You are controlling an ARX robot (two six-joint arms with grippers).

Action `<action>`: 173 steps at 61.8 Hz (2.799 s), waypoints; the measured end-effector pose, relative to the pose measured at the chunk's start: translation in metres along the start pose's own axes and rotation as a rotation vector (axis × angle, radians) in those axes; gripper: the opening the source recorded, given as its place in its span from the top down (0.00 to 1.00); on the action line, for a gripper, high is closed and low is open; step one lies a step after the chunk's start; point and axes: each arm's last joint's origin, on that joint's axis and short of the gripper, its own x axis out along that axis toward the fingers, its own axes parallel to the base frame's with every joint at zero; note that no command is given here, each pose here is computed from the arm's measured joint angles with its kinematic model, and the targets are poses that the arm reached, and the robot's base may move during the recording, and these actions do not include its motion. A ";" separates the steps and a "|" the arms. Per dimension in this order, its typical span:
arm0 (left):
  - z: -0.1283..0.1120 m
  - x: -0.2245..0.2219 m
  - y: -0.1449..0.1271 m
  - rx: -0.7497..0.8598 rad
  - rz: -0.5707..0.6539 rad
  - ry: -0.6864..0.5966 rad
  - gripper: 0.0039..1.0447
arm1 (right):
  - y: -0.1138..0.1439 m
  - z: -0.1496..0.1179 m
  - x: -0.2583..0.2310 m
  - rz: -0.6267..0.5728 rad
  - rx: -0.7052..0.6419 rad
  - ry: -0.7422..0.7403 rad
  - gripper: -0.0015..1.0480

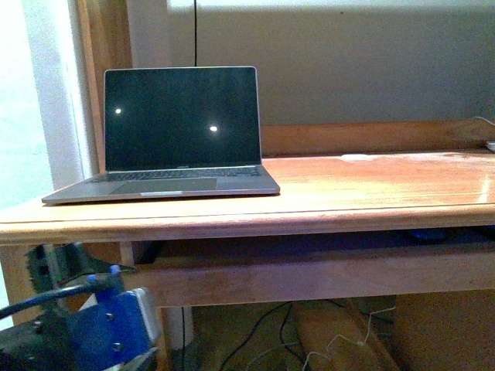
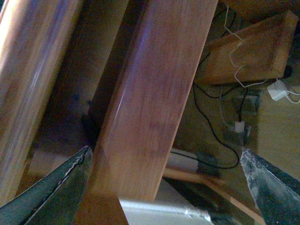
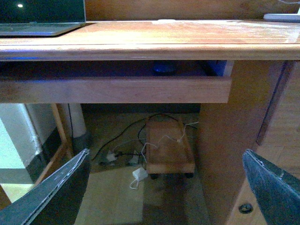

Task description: Place mouse

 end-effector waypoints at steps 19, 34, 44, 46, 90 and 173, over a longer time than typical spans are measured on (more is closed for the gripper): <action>-0.016 0.050 -0.002 0.153 0.021 -0.057 0.07 | 0.000 0.000 0.000 0.000 0.000 0.000 0.07; -0.015 0.051 -0.002 0.084 -0.187 0.020 0.07 | 0.000 0.000 0.000 0.001 0.000 0.000 0.07; 0.008 0.023 0.009 -0.186 -0.450 0.061 0.07 | 0.000 0.000 0.000 0.000 0.000 0.000 0.07; 0.014 0.013 0.010 -0.258 -0.494 0.059 0.07 | 0.000 0.000 0.000 0.000 0.000 0.000 0.07; 0.057 -0.141 0.030 -1.129 0.575 0.196 0.57 | 0.000 0.000 0.000 0.001 0.000 0.000 0.07; 0.058 -0.232 -0.011 -1.146 0.576 0.189 0.98 | 0.021 0.039 0.199 -0.164 -0.303 0.451 0.07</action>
